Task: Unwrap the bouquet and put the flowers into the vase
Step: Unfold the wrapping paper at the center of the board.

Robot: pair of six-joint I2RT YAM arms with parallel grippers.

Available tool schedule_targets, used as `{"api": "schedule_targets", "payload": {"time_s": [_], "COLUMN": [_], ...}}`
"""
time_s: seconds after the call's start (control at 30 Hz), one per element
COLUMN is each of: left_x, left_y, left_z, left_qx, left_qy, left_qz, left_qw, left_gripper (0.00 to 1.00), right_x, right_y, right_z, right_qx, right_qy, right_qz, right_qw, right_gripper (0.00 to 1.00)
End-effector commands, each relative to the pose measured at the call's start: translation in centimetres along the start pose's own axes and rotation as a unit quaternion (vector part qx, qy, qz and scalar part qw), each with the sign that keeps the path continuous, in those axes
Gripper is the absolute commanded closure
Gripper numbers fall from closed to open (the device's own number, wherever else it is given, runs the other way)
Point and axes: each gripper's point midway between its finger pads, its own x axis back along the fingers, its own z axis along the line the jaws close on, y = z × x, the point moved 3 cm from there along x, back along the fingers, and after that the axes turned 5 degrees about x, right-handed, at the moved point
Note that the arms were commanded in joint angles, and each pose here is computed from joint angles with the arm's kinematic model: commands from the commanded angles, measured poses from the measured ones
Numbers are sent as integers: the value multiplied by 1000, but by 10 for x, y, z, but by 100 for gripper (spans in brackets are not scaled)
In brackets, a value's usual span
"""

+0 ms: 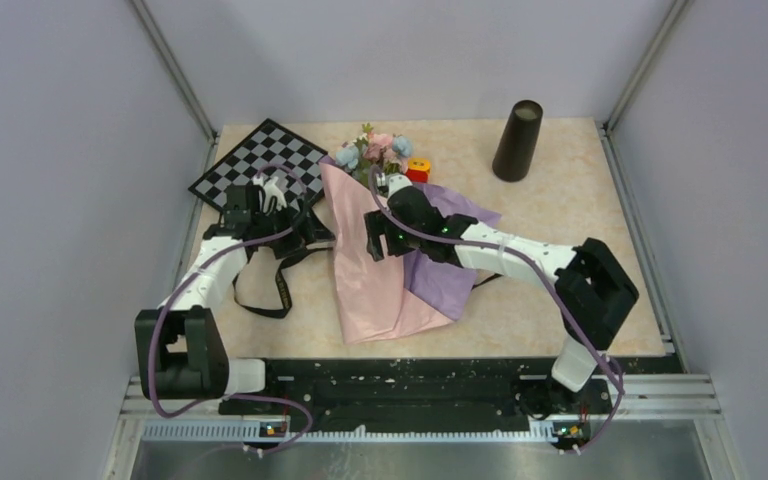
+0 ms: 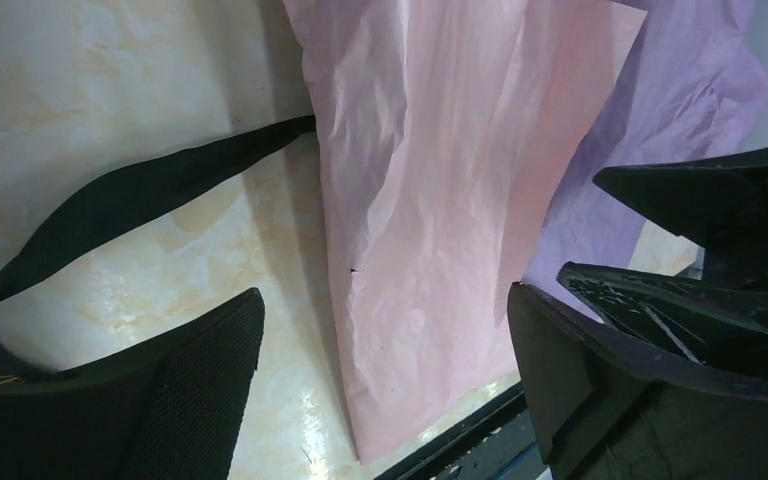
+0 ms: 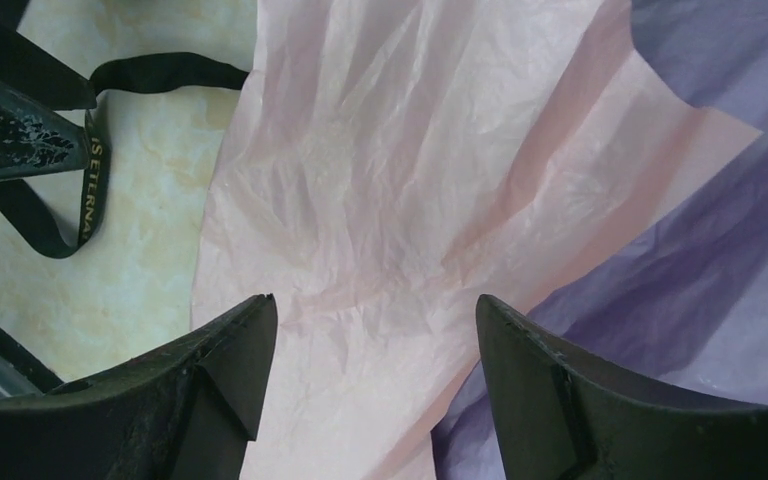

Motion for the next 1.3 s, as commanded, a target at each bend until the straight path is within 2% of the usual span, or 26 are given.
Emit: {"api": "schedule_targets", "payload": {"time_s": [0.0, 0.1, 0.3, 0.63, 0.97, 1.17, 1.27], "left_x": [-18, -26, -35, -61, -71, -74, -74], "left_y": [-3, -7, -8, -35, -46, -46, -45], "left_z": [-10, -8, -2, 7, 13, 15, 15], "left_qx": [20, 35, 40, 62, 70, 71, 69], "left_qy": [-33, -23, 5, 8, 9, 10, 9], "left_qz": [2, 13, -6, 20, 24, 24, 21], "left_qw": [999, 999, 999, 998, 997, 997, 997], "left_gripper": [6, 9, 15, 37, 69, 97, 100], "right_x": [-12, -22, -38, -46, -48, -47, -45], "right_y": [10, 5, -10, -24, -48, -61, -68], "right_z": [5, -3, -13, -28, -49, -71, -84], "right_qx": [-20, -24, -31, -28, -31, -44, -48], "right_qy": [41, 33, 37, 27, 7, -14, -29], "right_qz": [8, 15, 42, 62, 87, 103, 110], "right_qw": [999, 999, 998, 997, 996, 994, 992], "right_gripper": [27, 31, 42, 43, 43, 43, 43]}}
